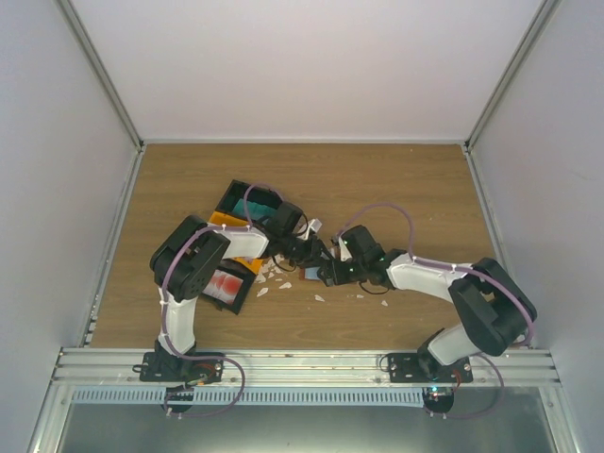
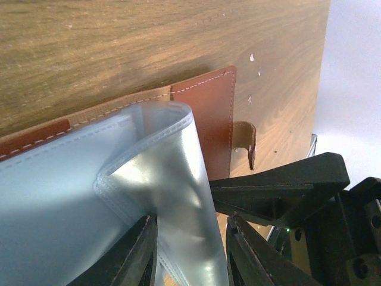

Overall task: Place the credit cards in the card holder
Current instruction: Open the card holder at the center of the board.

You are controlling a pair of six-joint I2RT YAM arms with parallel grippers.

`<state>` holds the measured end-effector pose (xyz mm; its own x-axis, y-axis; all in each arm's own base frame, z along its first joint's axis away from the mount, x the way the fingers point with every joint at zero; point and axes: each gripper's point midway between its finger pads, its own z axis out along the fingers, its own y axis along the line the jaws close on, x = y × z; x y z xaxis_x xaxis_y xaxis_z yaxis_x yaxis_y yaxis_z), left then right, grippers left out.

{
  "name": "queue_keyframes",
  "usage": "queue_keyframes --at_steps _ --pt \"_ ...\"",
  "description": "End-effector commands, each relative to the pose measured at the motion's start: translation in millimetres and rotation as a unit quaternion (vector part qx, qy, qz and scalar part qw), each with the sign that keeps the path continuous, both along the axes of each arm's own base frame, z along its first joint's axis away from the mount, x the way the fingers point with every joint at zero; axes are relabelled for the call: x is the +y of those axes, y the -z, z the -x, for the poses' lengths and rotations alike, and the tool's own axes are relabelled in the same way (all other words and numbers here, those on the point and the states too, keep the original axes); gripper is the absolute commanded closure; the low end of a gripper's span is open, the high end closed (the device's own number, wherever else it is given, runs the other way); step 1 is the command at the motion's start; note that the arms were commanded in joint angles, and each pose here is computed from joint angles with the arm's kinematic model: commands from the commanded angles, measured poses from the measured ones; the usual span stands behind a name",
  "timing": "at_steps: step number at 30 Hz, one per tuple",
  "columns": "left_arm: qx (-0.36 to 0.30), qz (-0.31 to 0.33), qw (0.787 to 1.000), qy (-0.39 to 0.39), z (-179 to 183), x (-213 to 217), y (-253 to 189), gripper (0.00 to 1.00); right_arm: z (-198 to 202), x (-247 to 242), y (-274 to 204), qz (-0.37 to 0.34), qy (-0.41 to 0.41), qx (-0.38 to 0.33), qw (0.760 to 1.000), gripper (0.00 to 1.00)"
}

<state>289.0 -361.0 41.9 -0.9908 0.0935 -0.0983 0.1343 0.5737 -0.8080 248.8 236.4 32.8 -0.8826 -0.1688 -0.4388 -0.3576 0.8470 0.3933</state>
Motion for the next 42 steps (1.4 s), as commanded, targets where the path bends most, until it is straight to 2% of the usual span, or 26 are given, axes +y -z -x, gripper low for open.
queue_keyframes --at_steps 1,9,16,23,29,32,34,38,42 --pt "0.002 0.018 1.0 0.014 4 -7 -5 0.65 14 -21 28 0.076 0.019 0.043 0.996 0.25" --pt "-0.034 0.008 0.999 -0.001 0 14 -15 0.64 5 -40 19 0.09 0.111 0.035 0.989 0.47" --pt "-0.052 -0.013 0.999 -0.002 8 41 -3 0.63 -3 -63 13 0.127 0.185 0.024 0.974 0.5" --pt "-0.058 -0.025 0.998 0.007 9 44 2 0.64 -11 -76 0 0.15 0.225 0.006 0.963 0.61" --pt "-0.08 -0.01 0.997 0.014 5 39 -14 0.64 -11 -90 -7 0.174 0.251 -0.001 0.952 0.61" --pt "-0.093 0.004 0.995 0.026 5 32 -25 0.64 -12 -99 -10 0.193 0.264 -0.008 0.945 0.46" --pt "-0.101 0.014 0.994 0.037 5 25 -32 0.64 -12 -104 -11 0.204 0.27 -0.011 0.941 0.42" --pt "-0.11 0.027 0.992 0.054 0 7 -41 0.64 -10 -114 -10 0.229 0.278 -0.012 0.933 0.43" --pt "-0.113 0.034 0.991 0.061 -4 -6 -45 0.64 -9 -124 -7 0.247 0.284 -0.013 0.926 0.49"
